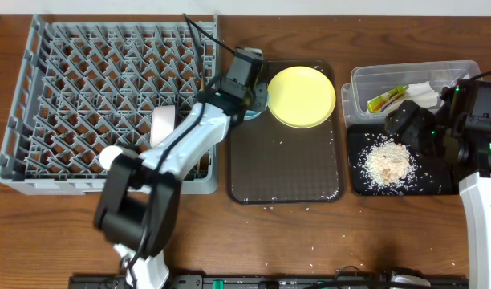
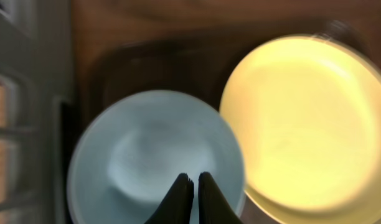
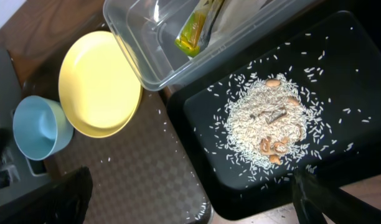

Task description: Sort waste into correct bins and load items into the dishwasher

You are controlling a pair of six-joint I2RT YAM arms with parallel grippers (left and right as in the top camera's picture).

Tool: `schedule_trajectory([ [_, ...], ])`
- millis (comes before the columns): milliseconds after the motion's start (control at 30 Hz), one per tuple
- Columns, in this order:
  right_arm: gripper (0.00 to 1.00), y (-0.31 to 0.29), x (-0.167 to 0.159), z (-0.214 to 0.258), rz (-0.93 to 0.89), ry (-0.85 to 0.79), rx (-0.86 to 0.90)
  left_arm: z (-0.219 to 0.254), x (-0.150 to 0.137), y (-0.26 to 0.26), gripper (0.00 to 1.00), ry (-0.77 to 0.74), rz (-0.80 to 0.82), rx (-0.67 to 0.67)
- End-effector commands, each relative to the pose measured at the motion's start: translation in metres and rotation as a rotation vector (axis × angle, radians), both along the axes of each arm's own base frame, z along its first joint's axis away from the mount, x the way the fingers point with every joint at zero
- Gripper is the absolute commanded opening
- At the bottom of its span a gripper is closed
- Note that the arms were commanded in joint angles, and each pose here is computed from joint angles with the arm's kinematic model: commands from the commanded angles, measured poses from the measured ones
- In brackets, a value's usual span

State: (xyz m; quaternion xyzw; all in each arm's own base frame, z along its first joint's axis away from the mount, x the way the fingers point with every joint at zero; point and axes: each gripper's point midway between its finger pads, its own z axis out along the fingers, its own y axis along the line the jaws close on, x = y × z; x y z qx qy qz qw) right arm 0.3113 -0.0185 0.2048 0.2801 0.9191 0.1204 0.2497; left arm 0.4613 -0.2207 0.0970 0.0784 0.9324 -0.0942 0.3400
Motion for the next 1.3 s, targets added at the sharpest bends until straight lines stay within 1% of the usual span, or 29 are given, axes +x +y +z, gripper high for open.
schedule_trajectory([
  [0,0.99,-0.002,0.000,0.001,-0.011,-0.001,0.002,-0.032,-0.001,-0.001,0.07,0.043,-0.015,0.021],
  [167,0.99,-0.002,0.000,0.001,-0.011,-0.001,0.002,-0.053,-0.013,0.001,0.07,0.114,-0.023,0.056],
  [233,0.99,-0.002,0.000,0.001,-0.011,-0.001,0.002,-0.061,-0.027,0.000,0.07,0.167,-0.040,0.078],
  [400,0.99,-0.002,0.000,0.001,-0.011,-0.001,0.002,-0.078,-0.073,-0.012,0.08,0.314,-0.115,0.137],
  [467,0.99,-0.002,0.000,0.001,-0.011,-0.001,0.002,-0.081,-0.091,-0.024,0.08,0.355,-0.159,0.146],
  [533,0.99,-0.002,0.000,0.001,-0.011,-0.001,0.002,-0.083,-0.111,-0.045,0.07,0.391,-0.227,0.125],
  [600,0.99,-0.002,0.000,0.001,-0.011,-0.001,0.002,-0.081,-0.125,-0.064,0.08,0.408,-0.288,0.098],
  [700,0.99,-0.002,0.000,0.001,-0.011,-0.001,0.002,-0.075,-0.140,-0.088,0.08,0.396,-0.346,0.096],
  [833,0.99,-0.002,0.000,0.001,-0.011,-0.001,0.002,-0.053,-0.161,-0.120,0.07,0.369,-0.405,0.060],
  [867,0.99,-0.002,0.000,0.001,-0.011,-0.001,0.002,-0.044,-0.163,-0.125,0.08,0.348,-0.415,0.059],
  [900,0.99,-0.002,0.000,0.001,-0.011,-0.001,0.002,-0.035,-0.163,-0.128,0.12,0.328,-0.419,0.056],
  [967,0.99,-0.002,0.000,0.001,-0.011,-0.001,0.002,-0.010,-0.158,-0.127,0.22,0.268,-0.407,0.053],
  [1033,0.99,-0.002,0.001,0.001,-0.011,-0.001,0.002,0.017,-0.148,-0.116,0.31,0.198,-0.363,0.071],
  [1067,0.99,-0.002,0.000,0.001,-0.011,-0.001,0.002,0.029,-0.142,-0.106,0.39,0.167,-0.328,0.079],
  [1167,0.99,-0.002,0.000,0.001,-0.011,-0.001,0.002,0.053,-0.130,-0.076,0.43,0.126,-0.247,0.103],
  [1267,0.99,-0.002,0.000,0.001,-0.011,-0.001,0.002,0.045,-0.126,-0.048,0.44,0.180,-0.193,0.136],
])
